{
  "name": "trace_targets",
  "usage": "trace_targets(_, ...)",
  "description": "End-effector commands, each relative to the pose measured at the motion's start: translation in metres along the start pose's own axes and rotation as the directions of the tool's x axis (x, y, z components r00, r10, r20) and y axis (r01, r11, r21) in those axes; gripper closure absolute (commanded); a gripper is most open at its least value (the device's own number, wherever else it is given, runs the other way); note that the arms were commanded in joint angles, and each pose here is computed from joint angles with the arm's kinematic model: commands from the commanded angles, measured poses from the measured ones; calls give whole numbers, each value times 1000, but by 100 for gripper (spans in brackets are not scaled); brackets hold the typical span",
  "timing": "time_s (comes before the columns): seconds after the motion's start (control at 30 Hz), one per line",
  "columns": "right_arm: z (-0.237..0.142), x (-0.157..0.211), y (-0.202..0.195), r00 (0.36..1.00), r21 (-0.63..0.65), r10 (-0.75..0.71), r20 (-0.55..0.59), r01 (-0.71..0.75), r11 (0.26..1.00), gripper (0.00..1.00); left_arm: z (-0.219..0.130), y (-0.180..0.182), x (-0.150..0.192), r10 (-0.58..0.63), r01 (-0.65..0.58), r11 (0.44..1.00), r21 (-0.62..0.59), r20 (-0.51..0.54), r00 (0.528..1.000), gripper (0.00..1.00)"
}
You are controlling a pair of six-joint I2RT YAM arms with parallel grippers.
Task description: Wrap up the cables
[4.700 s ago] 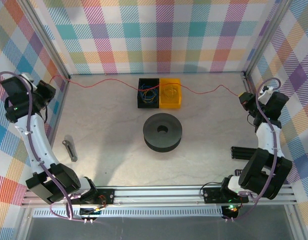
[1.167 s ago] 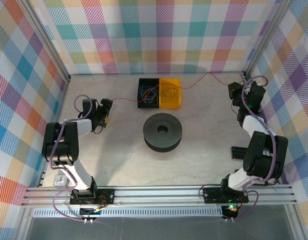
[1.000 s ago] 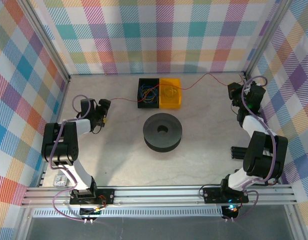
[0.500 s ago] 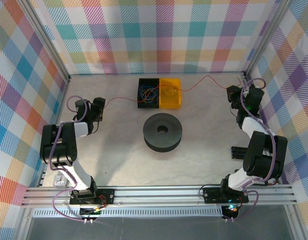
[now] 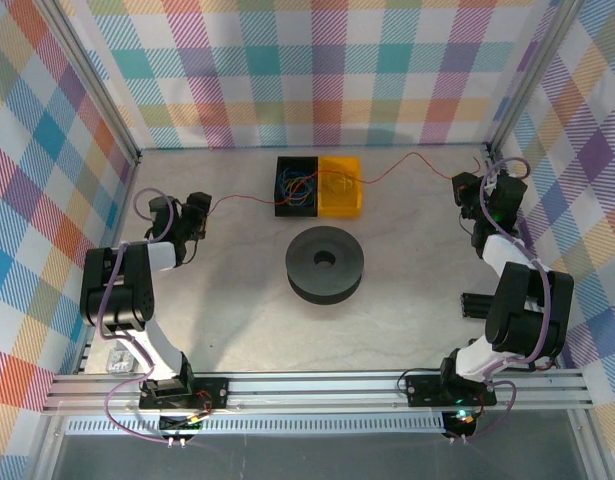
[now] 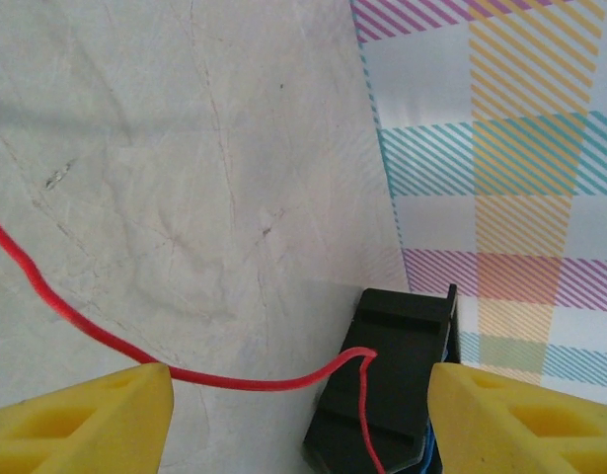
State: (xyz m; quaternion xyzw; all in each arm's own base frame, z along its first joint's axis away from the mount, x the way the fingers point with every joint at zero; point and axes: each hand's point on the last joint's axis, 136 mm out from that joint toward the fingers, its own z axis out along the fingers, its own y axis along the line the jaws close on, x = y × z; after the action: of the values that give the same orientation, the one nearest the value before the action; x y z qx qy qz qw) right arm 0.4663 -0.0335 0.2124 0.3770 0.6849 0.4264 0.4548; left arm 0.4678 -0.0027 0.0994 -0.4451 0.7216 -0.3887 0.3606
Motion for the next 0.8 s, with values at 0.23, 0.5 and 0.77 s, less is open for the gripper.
trace_targets(0.23, 2, 4, 7, 1000, -46, -18, -8, 18, 999, 100, 14, 13, 11, -24, 23, 999, -24, -44, 999, 34)
trace_targets(0.5, 2, 6, 8, 1000, -52, -24, -18, 23, 998, 100, 28, 28, 8, -62, 61, 998, -35, -25, 998, 42)
trace_targets(0.77, 5, 10, 4, 999, -49, -29, -40, 27, 998, 100, 32, 28, 3, -48, 47, 998, -35, -13, 999, 70)
